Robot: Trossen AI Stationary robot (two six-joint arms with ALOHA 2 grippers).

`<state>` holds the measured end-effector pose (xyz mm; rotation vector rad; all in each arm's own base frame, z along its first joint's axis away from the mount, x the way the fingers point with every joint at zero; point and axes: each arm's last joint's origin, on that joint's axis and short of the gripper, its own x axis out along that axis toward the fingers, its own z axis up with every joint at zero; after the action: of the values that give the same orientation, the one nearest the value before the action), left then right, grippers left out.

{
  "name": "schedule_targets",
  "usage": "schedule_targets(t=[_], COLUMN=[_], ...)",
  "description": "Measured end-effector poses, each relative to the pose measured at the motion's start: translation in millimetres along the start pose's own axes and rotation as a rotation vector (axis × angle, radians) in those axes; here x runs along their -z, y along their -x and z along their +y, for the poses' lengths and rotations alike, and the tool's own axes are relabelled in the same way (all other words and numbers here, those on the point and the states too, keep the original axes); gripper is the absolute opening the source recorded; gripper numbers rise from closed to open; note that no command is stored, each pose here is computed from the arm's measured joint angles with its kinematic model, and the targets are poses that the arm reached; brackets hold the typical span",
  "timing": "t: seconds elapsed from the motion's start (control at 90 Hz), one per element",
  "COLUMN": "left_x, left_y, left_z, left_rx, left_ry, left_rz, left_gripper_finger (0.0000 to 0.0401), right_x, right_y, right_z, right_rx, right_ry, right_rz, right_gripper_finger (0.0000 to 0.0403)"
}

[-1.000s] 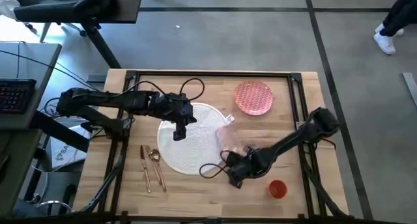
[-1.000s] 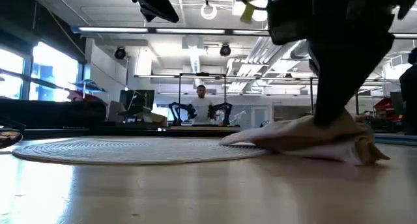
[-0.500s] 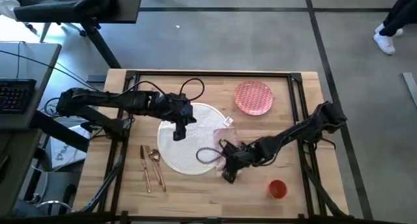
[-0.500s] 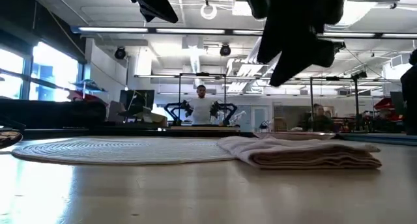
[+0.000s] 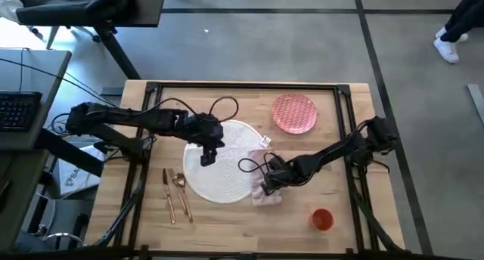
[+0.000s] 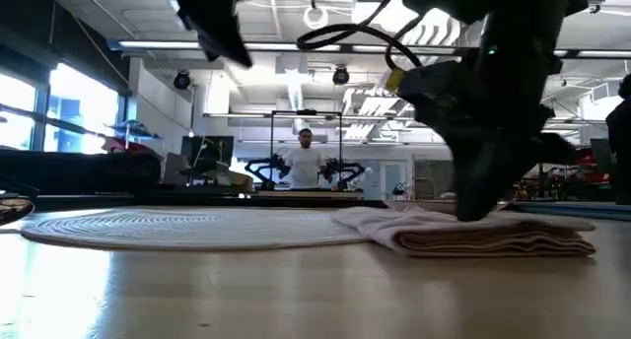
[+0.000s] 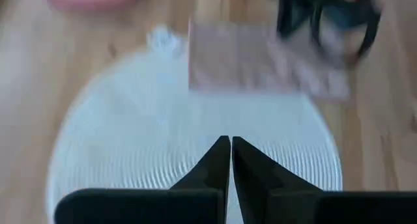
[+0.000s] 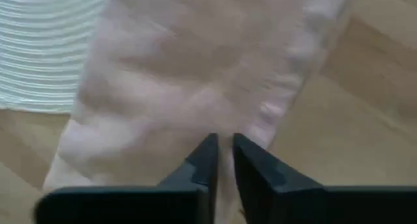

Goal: Set table place
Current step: Fold the pink napkin

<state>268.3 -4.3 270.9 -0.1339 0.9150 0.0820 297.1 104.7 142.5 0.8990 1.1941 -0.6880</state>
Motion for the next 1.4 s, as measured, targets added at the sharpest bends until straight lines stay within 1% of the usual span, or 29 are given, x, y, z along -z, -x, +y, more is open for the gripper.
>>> schedule_targets(t=[0.044, 0.133, 0.178, 0.222, 0.289, 0.344, 0.389, 0.478, 0.589, 0.689, 0.8, 0.889, 0.978, 1.156, 1.333, 1.4], left_x=[10, 29, 37, 45, 54, 59, 63, 67, 70, 78, 92, 97, 102, 106, 110, 110], left_y=[-8, -21, -28, -34, -41, -48, -52, -62, -76, -93, -114, -122, -124, -116, -107, -105], left_z=[1, 4, 5, 6, 7, 7, 7, 6, 6, 8, 11, 12, 13, 15, 25, 29], left_rx=[-0.003, -0.014, -0.016, -0.016, -0.003, 0.025, 0.056, 0.119, 0.143, 0.12, 0.088, 0.079, 0.067, 0.048, -0.002, -0.009], left_ry=[0.016, 0.05, 0.067, 0.082, 0.1, 0.12, 0.138, 0.177, 0.194, 0.199, 0.203, 0.206, 0.197, 0.103, 0.058, 0.039], left_rz=[0.036, 0.09, 0.103, 0.107, 0.102, 0.07, 0.045, -0.024, -0.074, -0.024, 0.086, 0.136, 0.189, 0.238, 0.29, 0.295], left_gripper_finger=[0.0, 0.0, 0.0, 0.0, 0.0, 0.0, 0.0, 0.0, 0.0, 0.0, 0.0, 0.0, 0.0, 0.0, 0.0, 0.0], right_x=[4, 13, 17, 19, 18, 16, 14, 8, 1, -7, -15, -21, -24, -23, -16, -14], right_y=[1, 7, 12, 18, 30, 38, 41, 41, 30, 24, 18, 16, 8, -3, 6, 12], right_z=[-5, -17, -21, -21, -16, -12, -11, -13, -16, -17, -21, -26, -35, -55, -73, -80], right_rx=[0.046, 0.167, 0.205, 0.19, 0.099, 0.033, 0.009, 0.025, 0.081, 0.1, 0.137, 0.177, 0.201, 0.244, 0.321, 0.349], right_ry=[-0.034, -0.148, -0.185, -0.195, -0.188, -0.19, -0.195, -0.211, -0.232, -0.24, -0.248, -0.264, -0.289, -0.406, -0.544, -0.563], right_rz=[0.034, 0.111, 0.122, 0.111, 0.056, 0.004, -0.031, -0.048, -0.049, -0.053, -0.051, -0.042, -0.019, 0.047, 0.055, 0.046], right_gripper_finger=[0.0004, 0.0009, 0.0011, 0.0011, 0.0011, 0.0011, 0.0011, 0.0011, 0.0011, 0.0011, 0.0011, 0.0011, 0.0011, 0.0011, 0.0011, 0.0011])
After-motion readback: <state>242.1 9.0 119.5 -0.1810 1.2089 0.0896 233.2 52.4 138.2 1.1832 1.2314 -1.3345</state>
